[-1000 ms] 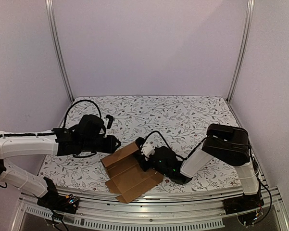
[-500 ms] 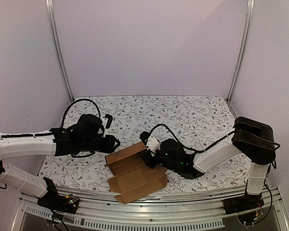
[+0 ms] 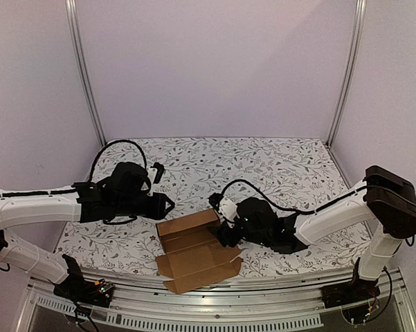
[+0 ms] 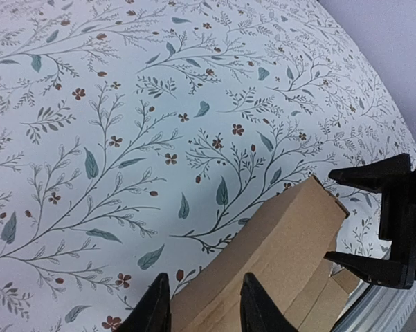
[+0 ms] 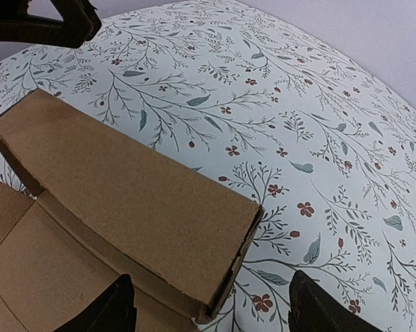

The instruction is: Fold the paper box

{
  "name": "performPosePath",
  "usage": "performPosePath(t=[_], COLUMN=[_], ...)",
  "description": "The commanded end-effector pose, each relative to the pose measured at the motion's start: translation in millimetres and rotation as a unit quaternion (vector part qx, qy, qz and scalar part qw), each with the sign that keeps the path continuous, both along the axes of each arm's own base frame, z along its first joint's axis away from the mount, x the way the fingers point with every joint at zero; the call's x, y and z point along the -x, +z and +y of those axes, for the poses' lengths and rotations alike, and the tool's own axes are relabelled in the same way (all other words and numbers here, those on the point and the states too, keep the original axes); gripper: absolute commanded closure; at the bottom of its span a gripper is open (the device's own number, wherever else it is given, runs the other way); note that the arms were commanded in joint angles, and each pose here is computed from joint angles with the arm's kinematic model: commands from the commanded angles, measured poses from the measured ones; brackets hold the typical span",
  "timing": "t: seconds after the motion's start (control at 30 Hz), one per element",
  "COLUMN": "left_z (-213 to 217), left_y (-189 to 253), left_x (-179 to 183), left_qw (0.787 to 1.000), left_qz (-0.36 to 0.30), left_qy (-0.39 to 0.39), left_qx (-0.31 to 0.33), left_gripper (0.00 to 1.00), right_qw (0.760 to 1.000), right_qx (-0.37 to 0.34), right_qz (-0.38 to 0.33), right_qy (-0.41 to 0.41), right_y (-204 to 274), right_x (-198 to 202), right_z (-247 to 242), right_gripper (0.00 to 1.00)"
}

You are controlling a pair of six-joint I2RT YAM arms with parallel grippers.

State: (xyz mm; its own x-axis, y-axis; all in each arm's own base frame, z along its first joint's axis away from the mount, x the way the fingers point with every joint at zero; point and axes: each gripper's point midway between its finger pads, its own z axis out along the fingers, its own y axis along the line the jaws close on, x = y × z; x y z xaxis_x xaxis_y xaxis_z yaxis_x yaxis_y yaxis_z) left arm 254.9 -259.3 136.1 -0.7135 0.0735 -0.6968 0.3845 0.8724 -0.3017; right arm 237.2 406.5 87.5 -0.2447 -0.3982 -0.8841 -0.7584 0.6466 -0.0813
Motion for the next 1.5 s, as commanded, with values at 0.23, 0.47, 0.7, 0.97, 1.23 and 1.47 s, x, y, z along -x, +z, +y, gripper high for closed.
performPosePath(t=[0.23, 0.47, 0.7, 0.97, 1.23, 1.47], left_z=[-3.9, -6.4, -3.4, 2.9, 10.3, 19.3], left_y=[11.1, 4.1, 2.3, 0.5, 3.7, 6.3], left_x=[-7.4, -8.8, -6.6, -3.1, 0.6, 4.7], left_qw=[1.000, 0.999, 1.000, 1.000, 1.000, 1.000], left_qz=[-0.010, -0.001, 0.002, 0.002, -0.003, -0.007], left_qy=[-0.021, -0.027, -0.024, -0.018, -0.012, -0.006], left_qx=[-0.016, -0.020, -0.018, -0.017, -0.014, -0.018], left_gripper=[0.52, 0.48, 0.48, 0.48, 0.48, 0.48], right_qw=[0.993, 0.955, 0.925, 0.903, 0.896, 0.890], right_qx=[0.050, 0.082, 0.076, 0.080, 0.079, 0.083], right_qz=[0.102, 0.275, 0.369, 0.419, 0.432, 0.441], right_qy=[-0.042, -0.072, -0.046, -0.059, -0.070, -0.081], right_y=[29.6, 18.5, -1.9, -17.4, -31.3, -47.0], right_x=[41.3, 77.9, 107.2, 112.9, 108.9, 106.9], right_z=[-81.6, -101.8, -93.2, -80.0, -68.1, -63.1], right_gripper=[0.01, 0.01, 0.06, 0.44, 0.57, 0.65])
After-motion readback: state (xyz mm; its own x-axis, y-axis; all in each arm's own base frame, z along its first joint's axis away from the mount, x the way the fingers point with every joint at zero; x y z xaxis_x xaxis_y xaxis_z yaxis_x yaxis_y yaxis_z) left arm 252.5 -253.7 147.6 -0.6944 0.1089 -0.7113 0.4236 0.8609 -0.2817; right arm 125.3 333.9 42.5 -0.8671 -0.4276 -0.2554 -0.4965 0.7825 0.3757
